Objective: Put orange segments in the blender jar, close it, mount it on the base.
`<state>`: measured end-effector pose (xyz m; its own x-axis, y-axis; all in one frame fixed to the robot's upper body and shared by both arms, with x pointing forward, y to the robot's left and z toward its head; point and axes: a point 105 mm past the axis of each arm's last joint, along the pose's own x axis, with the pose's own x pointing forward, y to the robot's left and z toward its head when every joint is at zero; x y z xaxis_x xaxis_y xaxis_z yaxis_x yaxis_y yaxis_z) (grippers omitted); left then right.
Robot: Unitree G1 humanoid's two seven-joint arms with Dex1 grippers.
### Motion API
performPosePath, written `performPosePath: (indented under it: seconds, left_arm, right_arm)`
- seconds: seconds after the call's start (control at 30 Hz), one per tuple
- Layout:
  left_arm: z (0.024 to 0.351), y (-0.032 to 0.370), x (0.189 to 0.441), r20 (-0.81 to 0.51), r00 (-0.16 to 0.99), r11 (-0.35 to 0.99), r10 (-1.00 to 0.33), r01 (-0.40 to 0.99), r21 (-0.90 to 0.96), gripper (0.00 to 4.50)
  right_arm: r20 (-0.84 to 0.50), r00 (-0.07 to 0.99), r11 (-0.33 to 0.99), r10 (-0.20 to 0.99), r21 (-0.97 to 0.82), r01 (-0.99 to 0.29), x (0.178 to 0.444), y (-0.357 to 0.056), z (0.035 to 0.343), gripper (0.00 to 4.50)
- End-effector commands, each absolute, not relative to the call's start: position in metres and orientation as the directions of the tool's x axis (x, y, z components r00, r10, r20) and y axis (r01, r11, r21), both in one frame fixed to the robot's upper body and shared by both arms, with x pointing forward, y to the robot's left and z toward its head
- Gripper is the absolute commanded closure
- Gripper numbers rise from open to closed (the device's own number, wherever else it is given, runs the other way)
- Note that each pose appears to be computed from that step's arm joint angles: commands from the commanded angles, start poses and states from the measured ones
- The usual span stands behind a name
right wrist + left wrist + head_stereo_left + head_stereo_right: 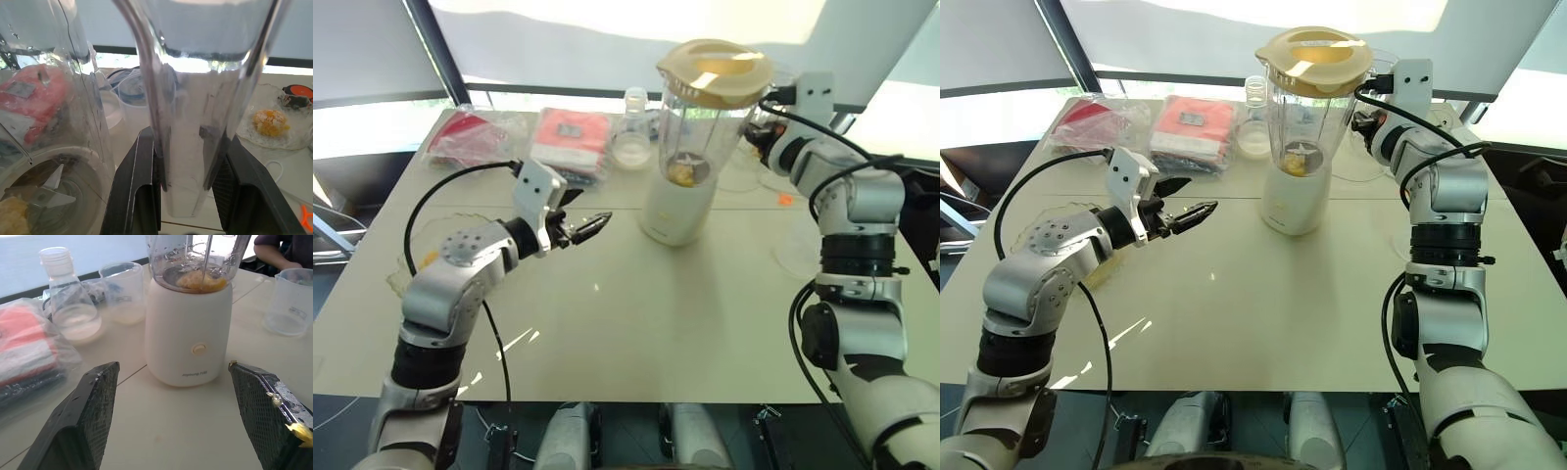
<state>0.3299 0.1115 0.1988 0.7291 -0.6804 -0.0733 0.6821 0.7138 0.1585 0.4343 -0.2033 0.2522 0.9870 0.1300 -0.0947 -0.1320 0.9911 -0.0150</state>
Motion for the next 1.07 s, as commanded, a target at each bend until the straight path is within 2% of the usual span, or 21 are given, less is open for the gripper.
performPosePath:
  seconds: [0.03, 0.1, 0.13, 0.17, 0.3, 0.33, 0.6, 0.8, 0.9, 0.97, 1.07]
  left_arm:
    - [0.206, 0.109, 0.327, -0.037, 0.726, 0.709, -0.687, 0.68, 0.187, 0.81]
    - [0.206, 0.109, 0.327, -0.037, 0.725, 0.708, -0.688, 0.681, 0.187, 0.81]
    - [0.206, 0.109, 0.327, -0.037, 0.724, 0.707, -0.689, 0.682, 0.188, 0.75]
    - [0.206, 0.109, 0.327, -0.037, 0.724, 0.706, -0.689, 0.682, 0.188, 0.75]
    - [0.205, 0.11, 0.327, -0.036, 0.724, 0.707, -0.689, 0.681, 0.191, 0.75]
    - [0.205, 0.11, 0.327, -0.036, 0.725, 0.707, -0.688, 0.681, 0.191, 0.75]
    - [0.208, 0.114, 0.328, -0.025, 0.726, 0.709, -0.688, 0.679, 0.19, 0.75]
    - [0.207, 0.13, 0.328, -0.038, 0.726, 0.715, -0.686, 0.684, 0.145, 0.75]
    - [0.201, 0.134, 0.322, -0.064, 0.712, 0.705, -0.699, 0.701, 0.107, 0.75]
    - [0.191, 0.137, 0.317, -0.105, 0.699, 0.694, -0.708, 0.715, 0.085, 0.75]
    - [0.176, 0.138, 0.308, -0.156, 0.679, 0.681, -0.717, 0.731, 0.05, 0.75]
  right_arm:
    - [-0.155, 0.976, 0.987, 0.153, -0.022, -0.158, 0.433, -0.195, 0.239, 3.69]
    - [-0.155, 0.976, 0.987, 0.151, -0.025, -0.157, 0.432, -0.195, 0.239, 3.69]
    - [-0.157, 0.977, 0.988, 0.144, -0.028, -0.15, 0.431, -0.195, 0.238, 2.66]
    - [-0.159, 0.977, 0.989, 0.139, -0.031, -0.146, 0.43, -0.196, 0.238, 2.28]
    - [-0.169, 0.98, 0.993, 0.106, -0.031, -0.113, 0.422, -0.202, 0.234, 0.26]
    - [-0.17, 0.981, 0.994, 0.097, -0.035, -0.105, 0.42, -0.203, 0.233, 0.11]
    - [-0.191, 0.981, 0.987, 0.034, -0.15, -0.063, 0.39, -0.213, 0.216, 0.11]
    - [-0.165, 0.984, 0.975, 0.06, -0.2, -0.093, 0.345, -0.218, 0.214, 0.11]
    - [-0.121, 0.982, 0.965, 0.148, -0.201, -0.17, 0.319, -0.213, 0.211, 0.11]
    - [-0.092, 0.964, 0.941, 0.251, -0.211, -0.265, 0.295, -0.204, 0.205, 0.11]
    - [-0.048, 0.945, 0.91, 0.324, -0.255, -0.325, 0.267, -0.198, 0.193, 0.11]
